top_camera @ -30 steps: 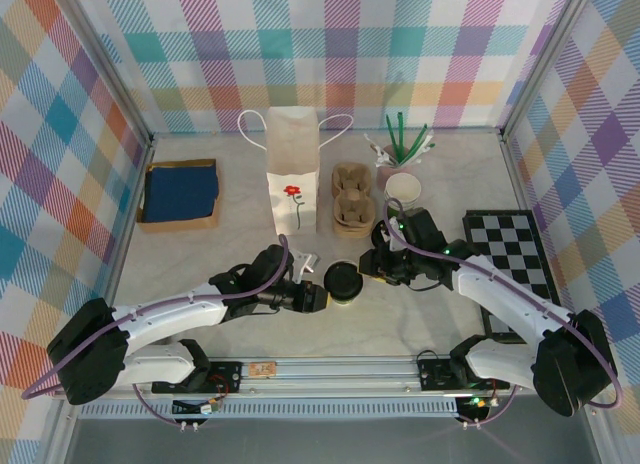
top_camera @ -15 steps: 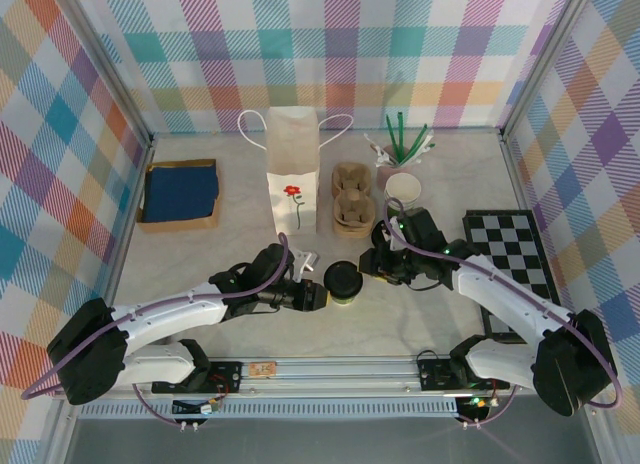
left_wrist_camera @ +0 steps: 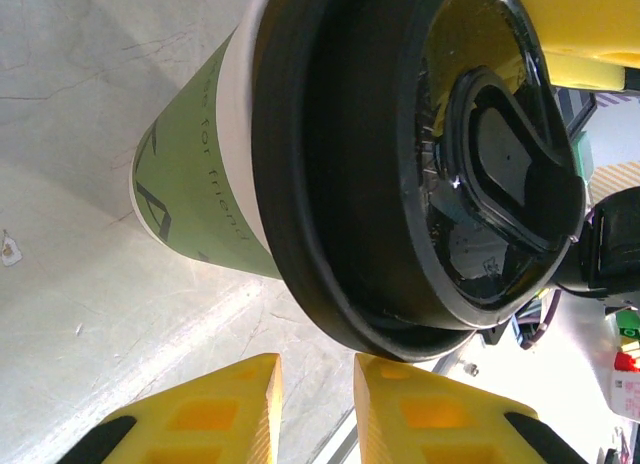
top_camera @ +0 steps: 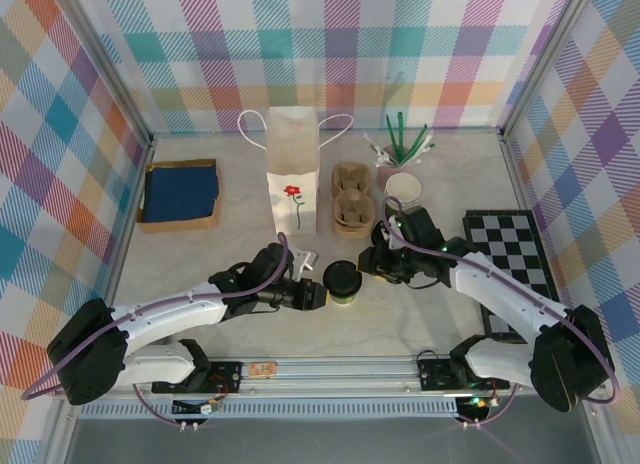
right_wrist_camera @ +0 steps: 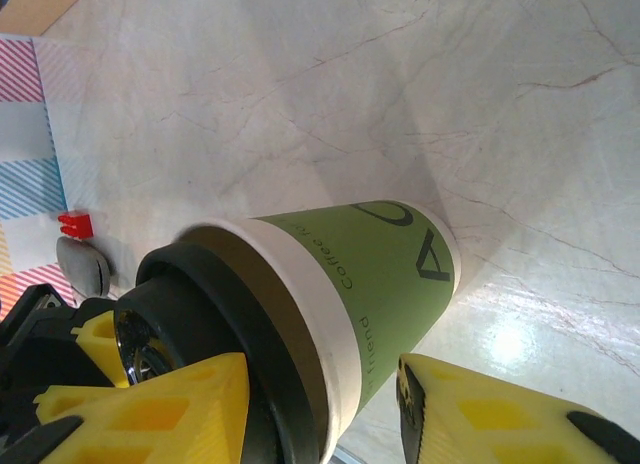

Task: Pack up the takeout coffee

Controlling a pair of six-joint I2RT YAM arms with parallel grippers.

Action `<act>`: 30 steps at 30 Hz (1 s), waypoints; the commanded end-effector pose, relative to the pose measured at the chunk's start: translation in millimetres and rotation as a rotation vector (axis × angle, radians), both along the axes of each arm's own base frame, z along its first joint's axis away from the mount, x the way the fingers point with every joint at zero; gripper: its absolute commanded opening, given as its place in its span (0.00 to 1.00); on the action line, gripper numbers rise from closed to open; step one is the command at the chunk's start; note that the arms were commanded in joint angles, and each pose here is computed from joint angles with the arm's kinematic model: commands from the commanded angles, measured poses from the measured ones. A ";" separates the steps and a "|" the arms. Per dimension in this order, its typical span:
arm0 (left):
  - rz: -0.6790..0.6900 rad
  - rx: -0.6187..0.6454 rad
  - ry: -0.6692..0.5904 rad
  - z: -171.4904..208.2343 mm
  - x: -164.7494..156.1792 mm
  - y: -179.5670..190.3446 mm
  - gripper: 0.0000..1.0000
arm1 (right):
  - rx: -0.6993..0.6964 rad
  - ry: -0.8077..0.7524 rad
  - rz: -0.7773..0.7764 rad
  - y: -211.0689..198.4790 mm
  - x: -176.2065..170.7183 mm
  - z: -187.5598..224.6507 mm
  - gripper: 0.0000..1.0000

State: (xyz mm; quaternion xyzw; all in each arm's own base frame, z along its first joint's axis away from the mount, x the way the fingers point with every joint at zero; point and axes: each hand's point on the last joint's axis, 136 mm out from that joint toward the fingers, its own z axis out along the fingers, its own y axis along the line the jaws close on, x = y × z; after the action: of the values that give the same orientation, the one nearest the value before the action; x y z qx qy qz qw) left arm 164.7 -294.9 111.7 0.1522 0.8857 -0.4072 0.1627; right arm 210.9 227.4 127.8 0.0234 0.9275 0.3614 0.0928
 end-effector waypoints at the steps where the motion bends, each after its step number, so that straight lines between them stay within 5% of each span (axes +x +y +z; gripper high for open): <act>1: 0.007 -0.022 -0.049 16.4 10.5 -4.0 0.26 | 0.000 -0.033 0.024 3.1 2.4 8.5 0.44; 30: 0.019 -0.001 -0.059 14.4 14.2 -1.4 0.31 | -0.030 -0.057 0.006 -7.8 -2.3 10.9 0.58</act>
State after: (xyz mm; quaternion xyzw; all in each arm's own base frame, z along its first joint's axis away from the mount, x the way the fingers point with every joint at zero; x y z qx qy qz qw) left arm 169.9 -292.4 112.8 0.1532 0.8890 -0.3952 0.1731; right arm 210.6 221.7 134.8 0.0164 0.9288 0.3531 0.1113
